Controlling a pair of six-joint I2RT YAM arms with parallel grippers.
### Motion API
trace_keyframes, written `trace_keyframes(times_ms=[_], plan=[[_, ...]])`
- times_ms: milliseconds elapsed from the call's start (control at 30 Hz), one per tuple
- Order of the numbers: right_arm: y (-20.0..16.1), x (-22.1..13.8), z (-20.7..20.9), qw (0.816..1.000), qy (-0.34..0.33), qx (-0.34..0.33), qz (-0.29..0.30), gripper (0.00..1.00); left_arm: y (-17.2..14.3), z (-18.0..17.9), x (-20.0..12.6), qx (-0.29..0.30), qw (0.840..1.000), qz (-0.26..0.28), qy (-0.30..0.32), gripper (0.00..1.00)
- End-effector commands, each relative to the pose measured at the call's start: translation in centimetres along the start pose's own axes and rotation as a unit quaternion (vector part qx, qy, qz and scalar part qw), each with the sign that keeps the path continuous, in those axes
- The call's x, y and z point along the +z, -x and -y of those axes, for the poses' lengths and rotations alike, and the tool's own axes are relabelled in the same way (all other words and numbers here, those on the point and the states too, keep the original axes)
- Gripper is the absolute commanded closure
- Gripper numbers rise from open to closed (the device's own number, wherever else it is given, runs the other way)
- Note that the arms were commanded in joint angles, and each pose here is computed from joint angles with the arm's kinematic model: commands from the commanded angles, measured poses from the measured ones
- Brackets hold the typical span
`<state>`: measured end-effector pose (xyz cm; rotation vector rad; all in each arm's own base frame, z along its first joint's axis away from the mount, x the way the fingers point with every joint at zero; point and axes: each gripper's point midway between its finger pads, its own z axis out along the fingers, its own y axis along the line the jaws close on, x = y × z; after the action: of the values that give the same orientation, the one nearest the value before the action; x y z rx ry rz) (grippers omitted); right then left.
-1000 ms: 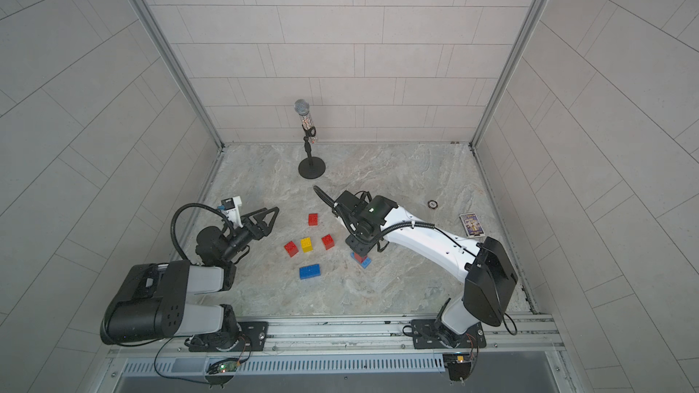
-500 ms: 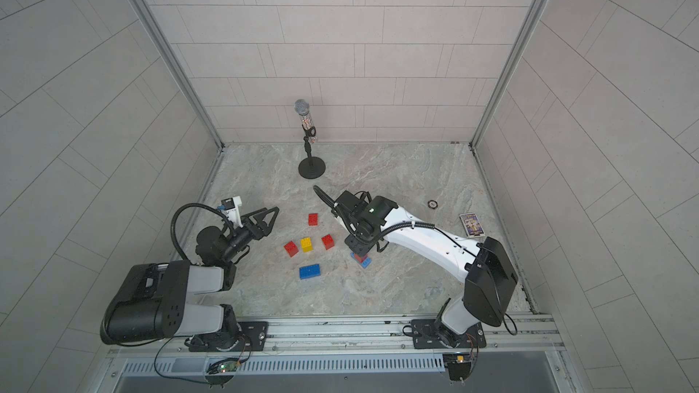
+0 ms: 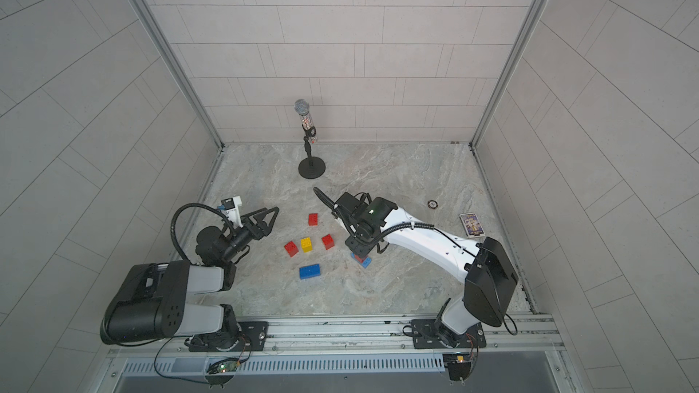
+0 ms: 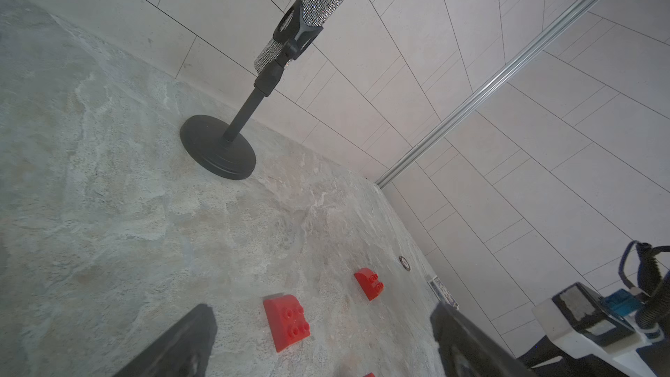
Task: Assemble the number 1 with lego
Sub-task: Assemble the lego brick with the lego brick.
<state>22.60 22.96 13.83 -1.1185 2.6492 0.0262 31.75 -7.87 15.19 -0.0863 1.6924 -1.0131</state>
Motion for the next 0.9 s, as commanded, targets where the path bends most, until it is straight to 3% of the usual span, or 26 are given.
trace_keyframes(times_ms=[0,567,867], plan=[[-3.0,1.2,0.2,0.998,-0.008,-0.012,-0.064,0.93,1.0,0.7,-0.1,0.015,1.000,0.015,-0.015,0.00],[-4.6,5.3,-1.8,0.993,0.040,-0.001,-0.116,0.96,1.0,0.7,-0.1,0.014,1.000,0.015,-0.014,0.00],[-4.4,4.5,-1.4,0.993,0.031,0.000,-0.110,0.94,1.0,0.7,0.0,0.014,1.000,0.015,-0.014,0.00]])
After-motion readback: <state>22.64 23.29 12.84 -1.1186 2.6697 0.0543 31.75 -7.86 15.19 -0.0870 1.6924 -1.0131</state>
